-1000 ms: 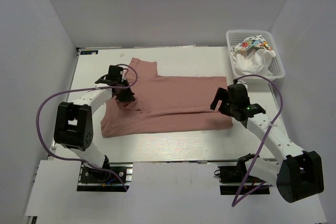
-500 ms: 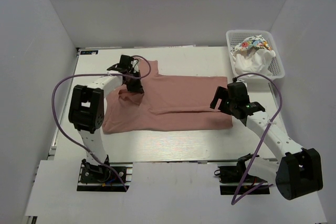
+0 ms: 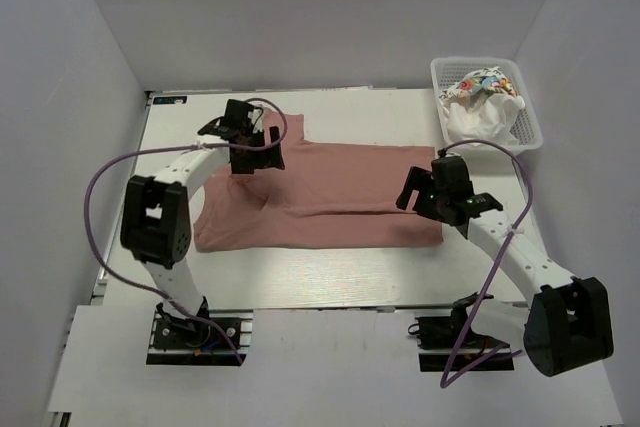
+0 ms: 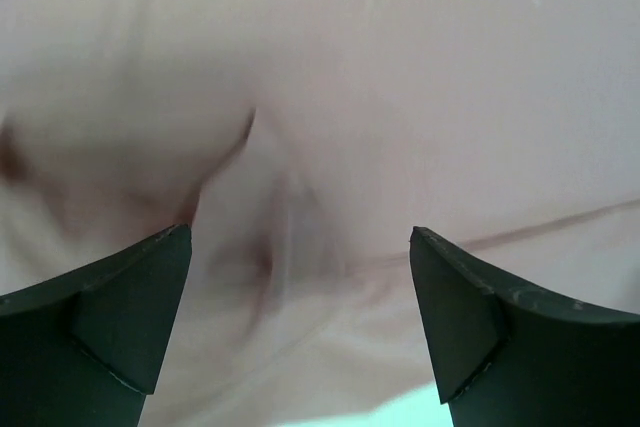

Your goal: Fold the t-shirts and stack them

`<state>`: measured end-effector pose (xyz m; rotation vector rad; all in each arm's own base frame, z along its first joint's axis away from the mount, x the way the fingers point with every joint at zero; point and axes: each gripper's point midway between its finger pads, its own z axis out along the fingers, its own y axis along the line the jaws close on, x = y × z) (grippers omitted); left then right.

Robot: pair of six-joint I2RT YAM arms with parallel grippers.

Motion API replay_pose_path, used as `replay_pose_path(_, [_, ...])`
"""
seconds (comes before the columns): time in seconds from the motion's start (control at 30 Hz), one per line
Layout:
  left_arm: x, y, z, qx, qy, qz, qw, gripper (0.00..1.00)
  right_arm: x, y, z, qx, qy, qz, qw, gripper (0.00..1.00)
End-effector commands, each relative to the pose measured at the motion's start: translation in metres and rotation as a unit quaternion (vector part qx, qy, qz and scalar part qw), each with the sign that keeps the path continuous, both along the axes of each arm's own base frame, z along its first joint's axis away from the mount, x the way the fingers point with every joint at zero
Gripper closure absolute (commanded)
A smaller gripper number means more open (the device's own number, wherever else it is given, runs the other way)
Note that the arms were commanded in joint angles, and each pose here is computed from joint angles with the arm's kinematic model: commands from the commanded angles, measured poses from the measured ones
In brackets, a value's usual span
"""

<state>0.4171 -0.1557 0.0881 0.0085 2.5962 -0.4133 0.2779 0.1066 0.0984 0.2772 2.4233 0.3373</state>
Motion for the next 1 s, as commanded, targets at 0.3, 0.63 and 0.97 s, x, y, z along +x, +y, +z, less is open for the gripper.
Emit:
replay_pose_path(0.3, [-0.068,0.017,-0.003,-0.032,-0.003,0.064,0.997,0.0,0.007,0.014,0.001,0.013,-0.005,0.043,0.999,0.1])
replay_pose_path(0.63, [0.001,0.003,-0.022,-0.021,-0.011,0.042,0.999,0.0,0.008,0.008,0.0,0.009,-0.007,0.023,1.0,0.1])
replay_pose_path(0.97, [0.057,0.001,-0.014,0.006,-0.022,0.04,0.999,0.0,0.018,0.004,0.006,0.0,-0.014,-0.003,1.0,0.1])
